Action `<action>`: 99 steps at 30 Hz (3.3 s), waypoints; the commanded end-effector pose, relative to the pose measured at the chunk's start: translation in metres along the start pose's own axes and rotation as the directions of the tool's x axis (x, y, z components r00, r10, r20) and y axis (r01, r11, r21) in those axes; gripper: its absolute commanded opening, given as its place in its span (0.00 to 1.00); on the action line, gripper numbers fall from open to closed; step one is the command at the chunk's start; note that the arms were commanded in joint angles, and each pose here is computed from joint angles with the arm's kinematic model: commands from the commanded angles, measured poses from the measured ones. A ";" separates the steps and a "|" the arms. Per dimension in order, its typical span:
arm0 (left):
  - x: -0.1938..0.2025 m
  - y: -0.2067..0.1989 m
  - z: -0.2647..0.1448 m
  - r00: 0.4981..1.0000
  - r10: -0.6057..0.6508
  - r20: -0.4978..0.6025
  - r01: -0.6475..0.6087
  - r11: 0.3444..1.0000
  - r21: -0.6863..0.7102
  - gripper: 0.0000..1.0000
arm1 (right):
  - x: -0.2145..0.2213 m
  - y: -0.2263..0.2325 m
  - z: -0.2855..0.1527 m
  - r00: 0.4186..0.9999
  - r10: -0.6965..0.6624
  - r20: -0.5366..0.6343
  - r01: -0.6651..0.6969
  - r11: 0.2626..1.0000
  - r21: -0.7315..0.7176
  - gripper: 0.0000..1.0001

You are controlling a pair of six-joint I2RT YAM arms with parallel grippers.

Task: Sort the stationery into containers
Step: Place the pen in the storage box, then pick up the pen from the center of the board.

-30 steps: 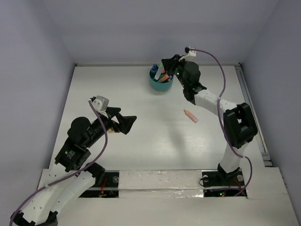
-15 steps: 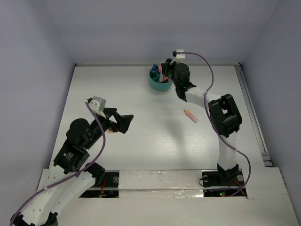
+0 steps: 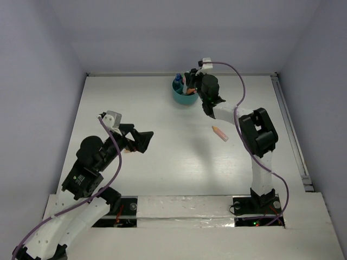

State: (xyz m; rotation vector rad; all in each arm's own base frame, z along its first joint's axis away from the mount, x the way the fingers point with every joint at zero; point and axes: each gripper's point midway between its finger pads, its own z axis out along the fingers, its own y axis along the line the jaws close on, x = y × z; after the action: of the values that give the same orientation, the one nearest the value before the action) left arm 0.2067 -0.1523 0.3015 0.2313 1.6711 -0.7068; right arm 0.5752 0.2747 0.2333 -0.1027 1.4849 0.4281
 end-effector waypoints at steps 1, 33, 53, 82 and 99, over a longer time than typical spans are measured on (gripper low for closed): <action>-0.001 0.003 0.004 1.000 0.007 0.012 -0.007 1.000 -0.009 0.99 | -0.011 0.002 -0.003 0.999 0.001 0.050 0.000 1.000 -0.019 0.23; -0.007 -0.008 0.001 0.999 -0.004 0.039 0.002 0.999 0.049 0.99 | 0.064 -0.088 -0.247 0.691 0.103 -0.716 0.102 0.966 0.238 0.54; -0.002 -0.005 0.004 1.000 -0.007 0.016 0.007 0.999 0.037 0.99 | 0.149 -0.117 -0.256 0.401 0.105 -0.910 0.117 0.979 0.164 0.67; 0.034 -0.021 0.031 0.986 -0.081 -0.145 0.101 0.986 0.135 0.68 | 0.016 0.193 -0.200 0.834 0.097 -0.543 -0.305 0.901 -0.308 0.03; 0.039 0.023 0.040 0.985 -0.101 -0.143 0.087 0.991 -0.107 0.60 | -0.056 0.260 -0.206 0.879 0.305 -0.366 -0.447 0.795 -0.410 0.01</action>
State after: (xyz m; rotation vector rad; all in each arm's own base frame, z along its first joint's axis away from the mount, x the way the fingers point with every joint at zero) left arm 0.2357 -0.1704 0.2453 0.1698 1.8868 -0.7148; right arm 0.2949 0.4360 0.2693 -0.3455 1.7980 1.0775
